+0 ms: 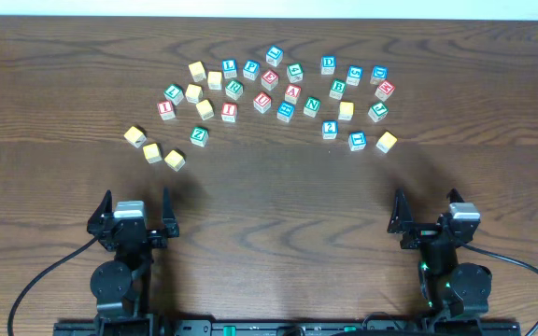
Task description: Spell out AI2
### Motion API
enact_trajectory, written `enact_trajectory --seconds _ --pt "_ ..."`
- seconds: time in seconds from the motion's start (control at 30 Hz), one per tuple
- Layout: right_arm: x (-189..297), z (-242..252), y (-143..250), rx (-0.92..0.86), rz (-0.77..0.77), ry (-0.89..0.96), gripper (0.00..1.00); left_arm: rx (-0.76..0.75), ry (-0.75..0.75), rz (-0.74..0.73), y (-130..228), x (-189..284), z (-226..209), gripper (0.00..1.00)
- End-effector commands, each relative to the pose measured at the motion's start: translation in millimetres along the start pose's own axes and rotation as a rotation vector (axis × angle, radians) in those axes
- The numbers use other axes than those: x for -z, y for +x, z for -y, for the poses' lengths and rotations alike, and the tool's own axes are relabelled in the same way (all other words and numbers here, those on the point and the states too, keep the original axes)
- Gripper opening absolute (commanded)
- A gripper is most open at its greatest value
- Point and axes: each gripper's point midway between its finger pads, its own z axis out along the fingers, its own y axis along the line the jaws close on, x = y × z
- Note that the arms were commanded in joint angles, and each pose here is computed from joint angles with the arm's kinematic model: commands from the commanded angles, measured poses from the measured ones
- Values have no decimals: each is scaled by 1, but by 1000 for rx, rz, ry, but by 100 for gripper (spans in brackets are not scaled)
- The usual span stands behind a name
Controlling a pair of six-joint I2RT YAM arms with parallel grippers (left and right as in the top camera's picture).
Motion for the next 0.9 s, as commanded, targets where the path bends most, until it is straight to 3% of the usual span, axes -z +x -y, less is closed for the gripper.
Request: enact_trajectory --seconds 0.0,0.87 --pt "0 2 0 13 4 9 99 -6 7 -48 14 0 2 97" --pt "0 2 0 13 4 9 99 -6 7 -48 14 0 2 97"
